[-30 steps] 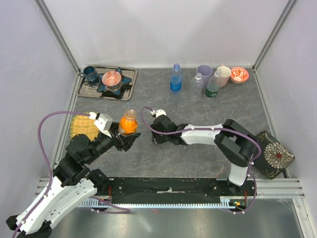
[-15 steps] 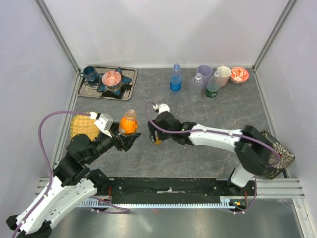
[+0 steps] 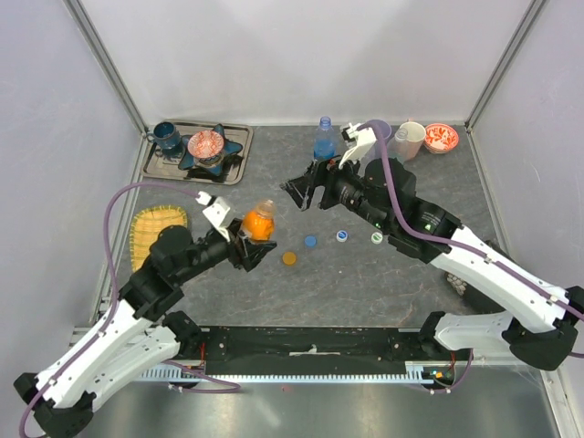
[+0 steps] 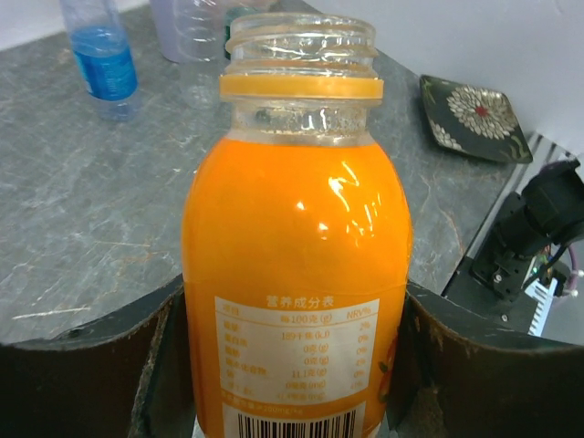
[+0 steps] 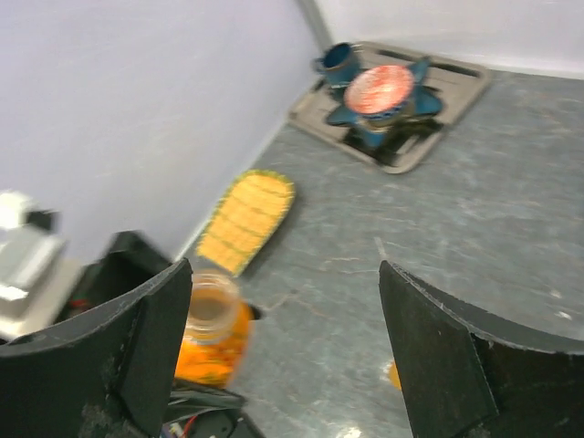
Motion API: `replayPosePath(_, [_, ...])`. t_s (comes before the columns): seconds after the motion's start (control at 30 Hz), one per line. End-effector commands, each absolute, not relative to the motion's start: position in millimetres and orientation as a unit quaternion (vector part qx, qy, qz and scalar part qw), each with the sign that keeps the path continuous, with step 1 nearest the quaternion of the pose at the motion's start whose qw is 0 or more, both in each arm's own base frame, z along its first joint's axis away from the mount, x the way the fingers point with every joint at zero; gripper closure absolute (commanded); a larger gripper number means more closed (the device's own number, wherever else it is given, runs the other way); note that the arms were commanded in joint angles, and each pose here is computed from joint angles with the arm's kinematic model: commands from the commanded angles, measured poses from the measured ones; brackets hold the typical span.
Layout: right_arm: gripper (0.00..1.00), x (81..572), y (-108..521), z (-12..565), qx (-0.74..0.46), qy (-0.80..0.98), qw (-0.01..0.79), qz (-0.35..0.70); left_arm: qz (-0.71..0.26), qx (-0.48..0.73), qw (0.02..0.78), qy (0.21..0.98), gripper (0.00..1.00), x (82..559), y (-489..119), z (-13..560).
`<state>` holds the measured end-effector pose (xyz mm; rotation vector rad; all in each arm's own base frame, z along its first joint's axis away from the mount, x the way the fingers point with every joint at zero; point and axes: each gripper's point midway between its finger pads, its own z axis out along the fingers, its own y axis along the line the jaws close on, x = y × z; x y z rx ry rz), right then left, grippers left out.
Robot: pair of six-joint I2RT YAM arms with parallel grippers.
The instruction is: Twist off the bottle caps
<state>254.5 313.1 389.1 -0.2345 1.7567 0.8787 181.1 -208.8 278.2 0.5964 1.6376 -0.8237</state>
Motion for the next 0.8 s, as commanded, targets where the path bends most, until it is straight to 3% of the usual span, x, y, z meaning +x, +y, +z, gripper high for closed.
replayPosePath(0.0, [0.11, 222.4, 346.3, 400.8, -0.167, 0.717, 0.496, 0.46, -0.376, 0.311, 0.598, 0.636, 0.59, 179.9, -228.5, 314.5])
replayPosePath(0.3, [0.12, 214.9, 359.3, 372.5, -0.189, 0.736, 0.454, 0.466, -0.382, 0.319, 0.596, 0.63, 0.58, 190.7, -242.8, 322.1])
replayPosePath(0.43, [0.19, 214.7, 361.9, 364.2, -0.194, 0.741, 0.446, 0.463, -0.381, 0.32, 0.599, 0.627, 0.58, 192.3, -243.9, 323.9])
replayPosePath(0.63, [0.47, 211.8, 366.8, 356.6, -0.207, 0.743, 0.434, 0.466, -0.375, 0.317, 0.604, 0.627, 0.58, 196.2, -243.6, 324.0])
replayPosePath(0.67, [0.58, 212.0, 366.9, 355.9, -0.207, 0.743, 0.433, 0.467, -0.375, 0.317, 0.605, 0.627, 0.57, 196.6, -243.9, 324.3])
replayPosePath(0.77, [0.76, 213.9, 365.4, 357.3, -0.205, 0.741, 0.441, 0.463, -0.37, 0.316, 0.598, 0.637, 0.44, 198.3, -243.4, 318.8])
